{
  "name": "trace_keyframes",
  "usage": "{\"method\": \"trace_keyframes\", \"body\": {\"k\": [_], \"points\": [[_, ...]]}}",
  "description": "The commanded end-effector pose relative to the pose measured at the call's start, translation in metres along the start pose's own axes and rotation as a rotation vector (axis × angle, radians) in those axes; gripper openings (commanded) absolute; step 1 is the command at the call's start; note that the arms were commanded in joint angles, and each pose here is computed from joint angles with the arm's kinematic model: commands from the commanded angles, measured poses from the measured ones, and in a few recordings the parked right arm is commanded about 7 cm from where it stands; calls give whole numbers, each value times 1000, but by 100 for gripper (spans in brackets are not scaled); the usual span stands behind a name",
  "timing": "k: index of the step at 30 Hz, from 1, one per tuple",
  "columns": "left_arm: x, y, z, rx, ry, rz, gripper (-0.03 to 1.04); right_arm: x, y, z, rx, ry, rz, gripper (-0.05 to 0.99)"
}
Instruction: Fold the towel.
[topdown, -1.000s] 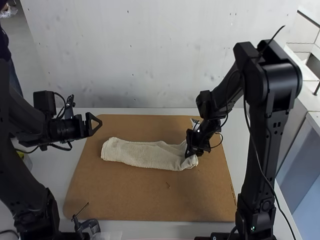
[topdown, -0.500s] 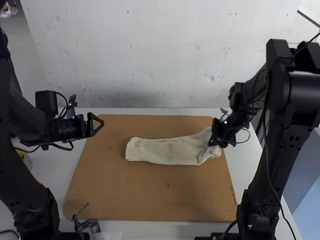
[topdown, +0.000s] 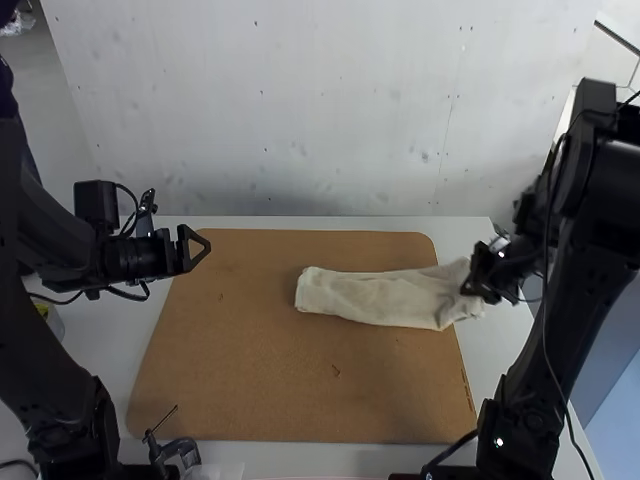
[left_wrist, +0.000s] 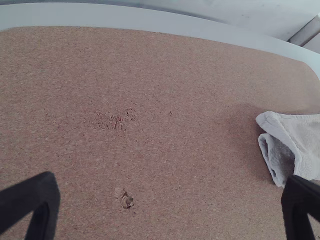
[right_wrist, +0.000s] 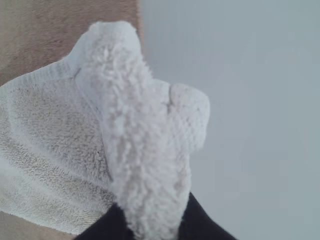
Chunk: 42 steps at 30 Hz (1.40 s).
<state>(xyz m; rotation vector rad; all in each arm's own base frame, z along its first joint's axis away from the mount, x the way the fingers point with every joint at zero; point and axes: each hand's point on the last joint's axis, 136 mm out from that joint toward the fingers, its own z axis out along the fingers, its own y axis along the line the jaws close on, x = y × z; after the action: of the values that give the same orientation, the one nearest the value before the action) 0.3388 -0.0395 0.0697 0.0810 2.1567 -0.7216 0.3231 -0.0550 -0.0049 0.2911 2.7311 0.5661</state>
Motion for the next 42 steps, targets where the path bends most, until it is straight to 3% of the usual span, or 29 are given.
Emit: {"method": "trace_keyframes", "body": {"k": [1, 14, 18, 21, 31, 42], "points": [[-4, -5, 0, -1, -11, 10, 101, -16, -22, -7, -13, -37, -20, 6], [-6, -6, -6, -22, -33, 13, 101, -41, -81, -33, 3, -130, 46, 6], [-7, -7, -7, -22, -35, 14, 101, -36, -73, -43, -32, -88, 46, 6], [-6, -7, -7, -22, -34, 13, 101, -40, -46, -52, -44, -86, 4, 6], [-4, -8, -7, -17, -34, 11, 101, -30, 109, -54, -167, -50, -168, 6], [-12, -1, -11, -30, -64, 15, 101, 10, 203, -12, -212, 32, -277, 6]]}}
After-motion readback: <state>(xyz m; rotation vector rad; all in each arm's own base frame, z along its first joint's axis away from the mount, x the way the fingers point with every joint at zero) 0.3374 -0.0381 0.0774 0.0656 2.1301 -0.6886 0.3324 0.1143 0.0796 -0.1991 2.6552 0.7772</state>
